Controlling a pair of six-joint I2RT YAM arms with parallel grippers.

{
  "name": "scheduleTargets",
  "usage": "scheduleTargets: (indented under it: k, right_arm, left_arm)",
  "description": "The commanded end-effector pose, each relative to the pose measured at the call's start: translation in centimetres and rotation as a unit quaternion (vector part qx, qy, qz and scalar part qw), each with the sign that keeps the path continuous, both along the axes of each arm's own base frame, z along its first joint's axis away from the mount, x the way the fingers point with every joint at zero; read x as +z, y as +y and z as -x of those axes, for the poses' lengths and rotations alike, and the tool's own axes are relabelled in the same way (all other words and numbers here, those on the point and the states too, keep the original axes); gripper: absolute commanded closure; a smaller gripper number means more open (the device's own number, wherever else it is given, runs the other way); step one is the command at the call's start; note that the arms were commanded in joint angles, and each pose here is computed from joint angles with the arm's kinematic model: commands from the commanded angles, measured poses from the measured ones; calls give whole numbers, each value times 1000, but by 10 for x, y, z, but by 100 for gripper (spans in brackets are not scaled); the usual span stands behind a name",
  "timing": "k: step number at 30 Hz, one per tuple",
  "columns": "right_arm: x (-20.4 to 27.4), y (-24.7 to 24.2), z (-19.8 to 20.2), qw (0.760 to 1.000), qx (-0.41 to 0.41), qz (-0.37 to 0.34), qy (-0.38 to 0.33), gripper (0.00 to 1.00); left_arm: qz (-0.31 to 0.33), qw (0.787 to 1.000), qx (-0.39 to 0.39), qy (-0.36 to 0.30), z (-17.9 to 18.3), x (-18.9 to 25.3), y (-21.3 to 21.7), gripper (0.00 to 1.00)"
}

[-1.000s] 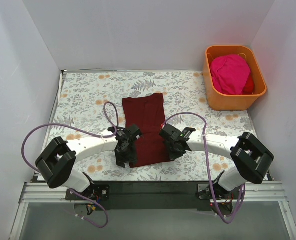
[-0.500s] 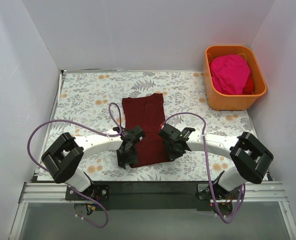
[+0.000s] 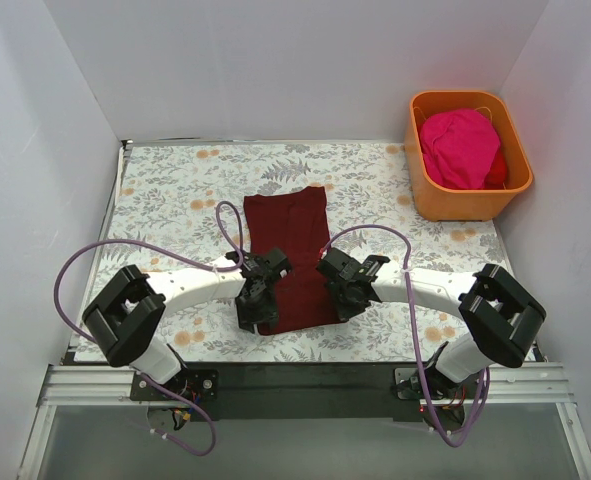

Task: Fold and stack the t-shirts
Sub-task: Fold the tshirt

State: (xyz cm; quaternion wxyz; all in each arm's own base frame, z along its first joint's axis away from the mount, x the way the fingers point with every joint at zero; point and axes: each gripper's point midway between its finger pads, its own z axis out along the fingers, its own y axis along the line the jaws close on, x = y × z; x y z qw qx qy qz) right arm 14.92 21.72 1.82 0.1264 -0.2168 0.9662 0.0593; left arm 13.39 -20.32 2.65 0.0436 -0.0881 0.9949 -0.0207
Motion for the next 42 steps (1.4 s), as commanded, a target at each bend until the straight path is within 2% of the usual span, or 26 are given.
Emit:
scheduleTargets:
  k: [1,6,12,15,16,20,24,27,28,30,33,37,41,42]
  right_arm:
    - [-19,-2,16,999,9,14,32,99]
    - [-20,-2,16,999,11,16,33,99]
    - [-19,-2,16,999,10,16,32,99]
    - [-19,-2,16,999,10,16,33,99]
    - [-19,-1,15,999,12,14,31,99]
    - [-10,-1,27,998,28,9,53,99]
    - [3,-4,72,994,63,5,86,99]
    - [10,-12,116,990,76,2,122,99]
    - [13,-15,127,988,75,2,133,99]
    - [22,-23,146,987,70,6,143,99]
    - [43,-21,155,987,62,-24,145,99]
    - [86,-12,133,992,52,-63,93,99]
    - [117,-17,77,998,1,-58,16,99]
    - [122,-18,65,998,12,-57,1,99]
  left_arm:
    - [-20,1000,5,2,3,-9,8,57]
    - [-40,999,7,7,7,-17,18,61]
    - [-55,998,9,21,15,-28,27,74]
    - [-59,998,9,26,19,-31,30,87]
    - [-60,998,10,27,20,-32,31,100]
    - [-52,998,2,36,27,-25,32,100]
    - [-35,999,-13,40,52,-6,31,100]
    - [-31,998,-36,48,83,9,31,100]
    - [-35,998,-21,53,91,13,31,100]
    - [-11,996,-42,73,119,24,21,100]
    - [2,995,-47,86,140,36,17,100]
    - [30,997,-50,50,122,70,12,100]
    - [92,995,-30,-11,53,108,-6,100]
    - [94,994,-49,-25,42,113,-6,100]
